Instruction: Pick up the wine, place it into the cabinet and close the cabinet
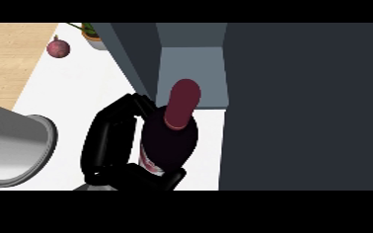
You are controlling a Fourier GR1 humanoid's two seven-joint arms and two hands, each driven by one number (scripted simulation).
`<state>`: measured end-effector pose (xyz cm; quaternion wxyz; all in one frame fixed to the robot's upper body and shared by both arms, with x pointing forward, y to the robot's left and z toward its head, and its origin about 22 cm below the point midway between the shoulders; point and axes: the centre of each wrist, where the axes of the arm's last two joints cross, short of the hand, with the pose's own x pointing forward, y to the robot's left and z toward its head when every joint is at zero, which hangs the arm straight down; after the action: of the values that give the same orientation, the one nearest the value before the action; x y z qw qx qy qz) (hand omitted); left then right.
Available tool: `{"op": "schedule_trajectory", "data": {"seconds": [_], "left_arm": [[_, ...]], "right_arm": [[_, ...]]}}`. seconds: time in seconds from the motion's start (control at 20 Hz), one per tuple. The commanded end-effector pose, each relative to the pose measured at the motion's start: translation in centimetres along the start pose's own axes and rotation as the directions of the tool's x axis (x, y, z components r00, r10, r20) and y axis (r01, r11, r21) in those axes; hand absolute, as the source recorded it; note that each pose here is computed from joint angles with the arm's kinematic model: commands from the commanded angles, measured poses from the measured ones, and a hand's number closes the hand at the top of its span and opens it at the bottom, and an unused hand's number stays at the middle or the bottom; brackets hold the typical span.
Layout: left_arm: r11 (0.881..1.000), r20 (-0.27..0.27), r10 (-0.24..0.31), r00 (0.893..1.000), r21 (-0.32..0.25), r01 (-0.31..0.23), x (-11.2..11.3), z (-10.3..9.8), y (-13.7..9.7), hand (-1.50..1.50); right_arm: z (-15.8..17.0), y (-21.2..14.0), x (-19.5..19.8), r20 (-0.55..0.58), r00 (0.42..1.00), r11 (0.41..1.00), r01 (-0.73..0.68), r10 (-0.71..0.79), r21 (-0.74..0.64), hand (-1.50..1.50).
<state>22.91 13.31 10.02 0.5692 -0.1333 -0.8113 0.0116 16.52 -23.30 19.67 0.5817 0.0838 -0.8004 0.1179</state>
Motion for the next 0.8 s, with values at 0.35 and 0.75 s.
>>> {"op": "schedule_trajectory", "data": {"seconds": [0.35, 0.75], "left_arm": [[0.999, 0.016, -0.028, 0.999, 0.038, 0.027, 1.2, -3.3, -5.7, 1.50], [0.995, 0.018, -0.073, 0.997, 0.062, 0.072, 0.2, -5.4, -7.1, 1.50]], "right_arm": [[2.3, 1.4, 2.1, 0.045, 0.998, 0.999, 0.039, -0.040, 0.038, -1.50], [2.8, -0.6, 2.4, 0.065, 0.998, 0.998, 0.003, -0.007, 0.056, -1.50]]}}
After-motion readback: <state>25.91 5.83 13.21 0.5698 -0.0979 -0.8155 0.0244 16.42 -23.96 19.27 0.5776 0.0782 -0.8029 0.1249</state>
